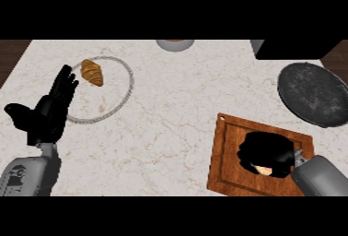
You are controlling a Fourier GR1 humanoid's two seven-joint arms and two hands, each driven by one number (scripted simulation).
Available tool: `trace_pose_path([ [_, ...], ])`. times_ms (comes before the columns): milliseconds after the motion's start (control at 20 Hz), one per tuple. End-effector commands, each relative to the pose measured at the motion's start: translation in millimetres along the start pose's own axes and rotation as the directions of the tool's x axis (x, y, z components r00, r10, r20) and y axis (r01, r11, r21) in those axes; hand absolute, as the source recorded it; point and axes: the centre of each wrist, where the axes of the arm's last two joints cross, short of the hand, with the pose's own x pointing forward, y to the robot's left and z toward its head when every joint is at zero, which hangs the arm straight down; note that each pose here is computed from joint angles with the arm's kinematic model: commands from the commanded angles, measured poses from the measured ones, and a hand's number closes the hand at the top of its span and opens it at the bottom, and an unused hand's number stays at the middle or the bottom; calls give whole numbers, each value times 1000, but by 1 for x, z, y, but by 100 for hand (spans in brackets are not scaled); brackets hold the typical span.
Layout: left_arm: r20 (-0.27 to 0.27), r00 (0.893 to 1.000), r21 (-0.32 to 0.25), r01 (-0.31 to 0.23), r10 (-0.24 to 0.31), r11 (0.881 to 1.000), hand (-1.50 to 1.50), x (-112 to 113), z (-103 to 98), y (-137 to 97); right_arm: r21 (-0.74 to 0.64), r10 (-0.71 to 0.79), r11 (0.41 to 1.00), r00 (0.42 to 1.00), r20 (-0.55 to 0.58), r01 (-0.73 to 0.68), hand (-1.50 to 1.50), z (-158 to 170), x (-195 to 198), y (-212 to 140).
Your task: Pick the cupcake from the cutting board and place it in the pan
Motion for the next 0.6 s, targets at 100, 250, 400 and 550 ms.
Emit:
trace_pose_path([
  [100, -15, 1000, 73, 4, -2, 997, 0, -4, 6, 22, -198, -317, 947, 845, -430, 255, 150, 7, 12, 46],
  [250, -38, 999, 88, 14, -10, 996, 0, -11, 13, 20, -417, -393, 894, 739, -547, 167, 150, 7, 25, 32],
  [400, -31, 999, 85, 12, -9, 996, 0, -12, 14, 26, -602, -420, 799, 723, -549, 7, 150, 8, 51, 3],
  [550, -7, 1000, 57, 5, -5, 998, 0, -10, 11, 11, -704, -481, 709, 708, -517, -32, 150, 25, 79, -18],
])
